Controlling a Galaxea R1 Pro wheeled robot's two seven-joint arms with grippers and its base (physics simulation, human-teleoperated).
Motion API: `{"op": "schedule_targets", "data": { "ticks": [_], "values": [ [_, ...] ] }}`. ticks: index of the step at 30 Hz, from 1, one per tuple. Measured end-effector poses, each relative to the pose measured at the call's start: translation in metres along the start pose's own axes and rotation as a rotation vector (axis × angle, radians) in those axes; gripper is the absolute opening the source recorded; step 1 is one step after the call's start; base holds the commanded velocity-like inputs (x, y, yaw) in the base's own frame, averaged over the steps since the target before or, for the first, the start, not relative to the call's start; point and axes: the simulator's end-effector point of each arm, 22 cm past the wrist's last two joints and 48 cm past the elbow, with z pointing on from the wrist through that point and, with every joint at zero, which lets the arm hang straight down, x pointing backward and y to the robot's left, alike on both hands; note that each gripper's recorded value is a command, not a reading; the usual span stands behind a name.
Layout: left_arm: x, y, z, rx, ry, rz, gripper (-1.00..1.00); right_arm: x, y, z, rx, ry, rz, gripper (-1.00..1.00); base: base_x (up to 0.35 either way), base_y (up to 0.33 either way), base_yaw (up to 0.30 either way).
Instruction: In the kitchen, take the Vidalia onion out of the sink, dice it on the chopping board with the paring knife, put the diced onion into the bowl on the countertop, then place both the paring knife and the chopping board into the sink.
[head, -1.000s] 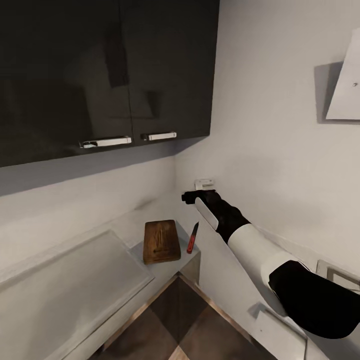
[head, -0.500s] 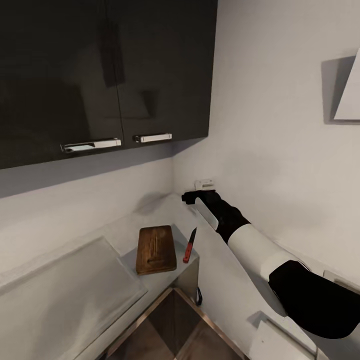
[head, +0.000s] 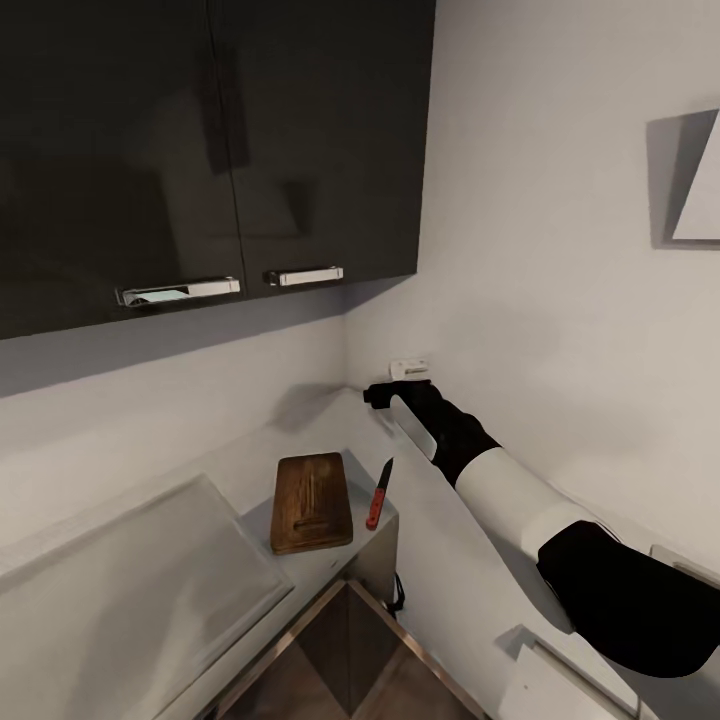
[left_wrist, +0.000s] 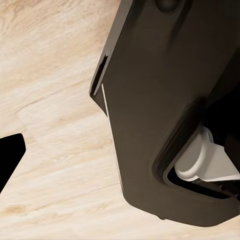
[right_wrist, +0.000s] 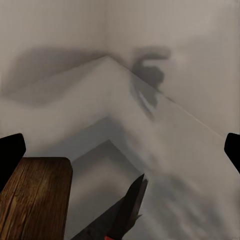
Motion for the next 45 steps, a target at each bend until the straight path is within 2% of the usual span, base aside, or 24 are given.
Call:
{"op": "schedule_targets", "data": {
  "ticks": [11, 25, 45],
  "values": [
    [0.0008, 0.0001, 0.0, 0.0, 0.001, -0.001, 1.0, 0.0003, -0.0001, -0.0001, 0.0, 0.0, 0.001, 1.0, 0.015, 0.0, 0.0],
    [0.0003, 0.0006, 0.0, -0.001, 0.001, 0.0, 1.0, 0.0008, -0.0002, 0.0, 0.001, 0.002, 0.0, 1.0, 0.138, 0.0, 0.0],
    [0.0007, 0.0013, -0.0001, -0.002, 0.002, 0.0, 1.0, 0.0012, 0.002, 0.0004, -0.009, 0.0, 0.002, 1.0, 0.007, 0.0, 0.0]
  ]
}}
